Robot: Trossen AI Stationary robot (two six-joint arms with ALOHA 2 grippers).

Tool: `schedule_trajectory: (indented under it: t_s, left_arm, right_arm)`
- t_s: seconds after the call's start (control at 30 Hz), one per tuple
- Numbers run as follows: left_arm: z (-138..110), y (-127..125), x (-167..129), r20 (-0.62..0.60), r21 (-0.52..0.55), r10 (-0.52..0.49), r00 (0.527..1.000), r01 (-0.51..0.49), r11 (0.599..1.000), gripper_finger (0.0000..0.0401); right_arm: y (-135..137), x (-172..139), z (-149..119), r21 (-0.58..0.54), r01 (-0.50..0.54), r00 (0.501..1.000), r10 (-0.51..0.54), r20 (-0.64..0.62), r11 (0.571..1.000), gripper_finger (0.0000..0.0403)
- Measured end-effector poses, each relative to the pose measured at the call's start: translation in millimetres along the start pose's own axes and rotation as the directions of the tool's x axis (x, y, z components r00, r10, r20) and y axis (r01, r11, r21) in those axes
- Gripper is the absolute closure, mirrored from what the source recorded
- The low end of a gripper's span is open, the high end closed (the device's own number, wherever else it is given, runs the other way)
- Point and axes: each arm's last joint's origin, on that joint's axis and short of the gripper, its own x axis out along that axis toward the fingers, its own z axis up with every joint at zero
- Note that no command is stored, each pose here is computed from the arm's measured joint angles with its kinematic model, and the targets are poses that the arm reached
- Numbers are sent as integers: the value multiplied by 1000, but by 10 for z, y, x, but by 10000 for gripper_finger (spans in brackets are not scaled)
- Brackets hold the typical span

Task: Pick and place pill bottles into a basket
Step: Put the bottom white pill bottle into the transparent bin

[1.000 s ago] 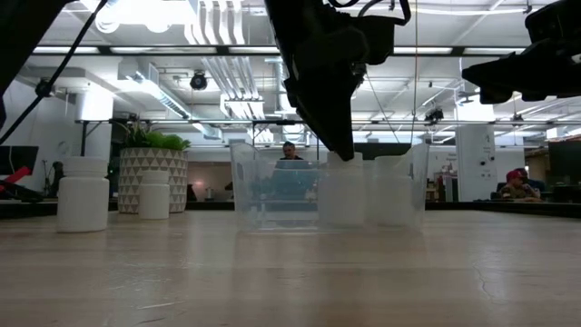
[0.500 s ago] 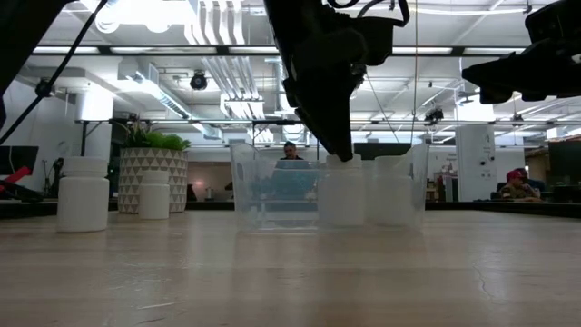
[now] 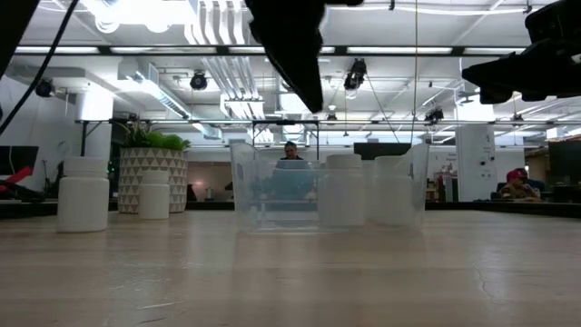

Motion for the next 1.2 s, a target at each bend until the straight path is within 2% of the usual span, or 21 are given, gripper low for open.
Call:
schedule_trajectory:
  t_s: [0.27, 0.5, 0.9, 1.2]
  left_arm:
    - [-265, -307, -260, -43, 58, 7, 999, -4, 998, 195]
    - [-640, -492, -359, -64, 143, 37, 997, -28, 989, 195]
    - [-1322, -355, -406, -133, 170, 59, 989, -36, 985, 195]
    - [-1542, -245, -609, -33, 124, -95, 995, 98, 987, 195]
  right_arm:
    - [0, 0, 0, 0, 0, 1000, 0, 0, 1000, 344]
    - [0, 0, 0, 0, 1, 1000, -1, -1, 1000, 344]
    - [0, 0, 0, 0, 1, 1000, -1, 0, 1000, 344]
    - [-1, 0, 2, 0, 1, 1000, -1, 2, 1000, 344]
